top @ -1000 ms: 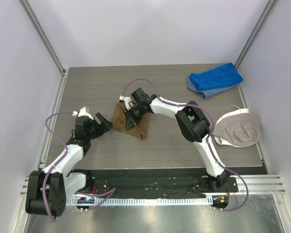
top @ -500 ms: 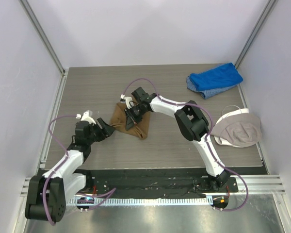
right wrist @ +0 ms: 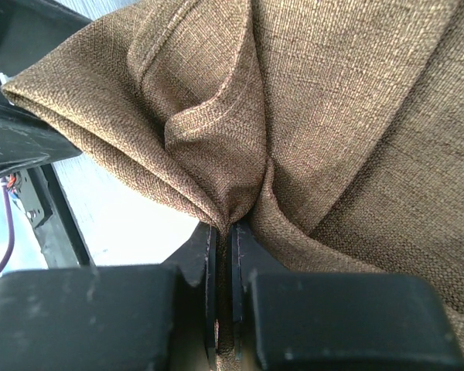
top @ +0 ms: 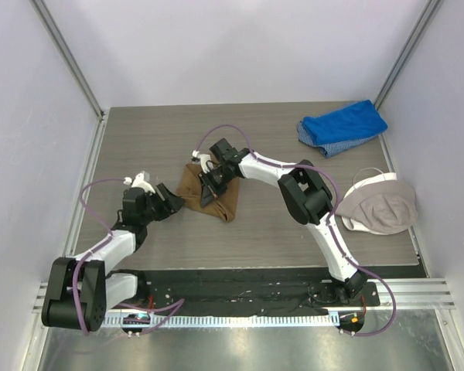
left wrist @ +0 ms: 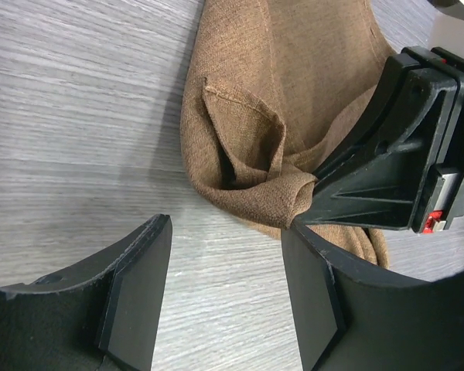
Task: Fold the napkin, place the utensils inside, and roll it up
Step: Roll the napkin with the utensil
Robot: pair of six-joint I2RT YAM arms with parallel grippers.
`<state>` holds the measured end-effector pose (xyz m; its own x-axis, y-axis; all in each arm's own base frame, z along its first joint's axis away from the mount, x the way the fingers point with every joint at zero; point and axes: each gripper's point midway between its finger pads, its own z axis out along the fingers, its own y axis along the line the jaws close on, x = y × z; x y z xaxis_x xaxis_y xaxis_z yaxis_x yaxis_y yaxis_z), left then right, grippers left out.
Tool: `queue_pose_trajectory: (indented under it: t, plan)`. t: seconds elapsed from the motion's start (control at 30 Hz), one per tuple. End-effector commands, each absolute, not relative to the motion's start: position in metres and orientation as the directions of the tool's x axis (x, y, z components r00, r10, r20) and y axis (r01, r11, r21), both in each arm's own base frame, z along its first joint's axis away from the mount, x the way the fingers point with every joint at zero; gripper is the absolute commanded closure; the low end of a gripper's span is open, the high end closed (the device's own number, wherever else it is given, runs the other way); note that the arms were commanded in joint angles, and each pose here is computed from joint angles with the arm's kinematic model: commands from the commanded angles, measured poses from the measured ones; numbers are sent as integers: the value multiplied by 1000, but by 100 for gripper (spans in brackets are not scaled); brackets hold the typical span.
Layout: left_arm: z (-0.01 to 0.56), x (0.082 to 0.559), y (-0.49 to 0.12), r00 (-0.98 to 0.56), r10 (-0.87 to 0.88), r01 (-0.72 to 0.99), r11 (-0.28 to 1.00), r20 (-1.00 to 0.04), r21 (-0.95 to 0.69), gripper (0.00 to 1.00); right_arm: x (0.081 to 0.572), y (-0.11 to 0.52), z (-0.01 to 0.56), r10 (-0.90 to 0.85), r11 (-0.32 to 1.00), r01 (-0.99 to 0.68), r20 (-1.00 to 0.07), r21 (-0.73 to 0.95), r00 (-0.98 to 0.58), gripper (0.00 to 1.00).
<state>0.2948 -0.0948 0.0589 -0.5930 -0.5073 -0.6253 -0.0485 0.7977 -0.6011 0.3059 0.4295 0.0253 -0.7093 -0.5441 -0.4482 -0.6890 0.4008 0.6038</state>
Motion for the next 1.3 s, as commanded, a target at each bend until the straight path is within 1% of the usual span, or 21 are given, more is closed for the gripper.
queue_pose_trajectory:
  t: [0.0, 0.4, 0.9, 1.0, 1.03, 1.1, 1.2, 1.23, 1.27]
  plan:
    - [88, 322, -95, -498, -502, 30, 805, -707, -593, 37, 298, 419, -5, -579, 462, -655, -356, 599, -734, 99]
    - [75, 335, -91, -498, -506, -1, 813, -705, -583, 41, 295, 411, -19, -594, 465, -613, -289, 639, -751, 99]
    - [59, 346, -89, -524, -510, -53, 819, -682, -572, 53, 295, 412, -26, -605, 453, -596, -262, 663, -752, 99]
    - [56, 347, -87, -531, -511, -68, 821, -676, -567, 57, 295, 411, -26, -605, 453, -594, -260, 665, -752, 99]
    - [55, 348, -87, -532, -512, -72, 820, -674, -567, 60, 295, 412, -26, -606, 450, -594, -261, 667, -751, 99]
    - [52, 348, -89, -551, -511, -75, 818, -660, -570, 63, 295, 412, -25, -605, 449, -593, -261, 668, -752, 99]
    - [51, 350, -90, -565, -509, -82, 818, -650, -569, 71, 294, 414, -23, -605, 444, -592, -262, 672, -752, 99]
    - [46, 349, -90, -580, -507, -94, 819, -638, -566, 77, 295, 414, -22, -603, 443, -592, -264, 674, -753, 99]
    - [45, 348, -91, -586, -505, -95, 819, -633, -565, 79, 295, 415, -21, -603, 441, -592, -265, 674, -752, 99]
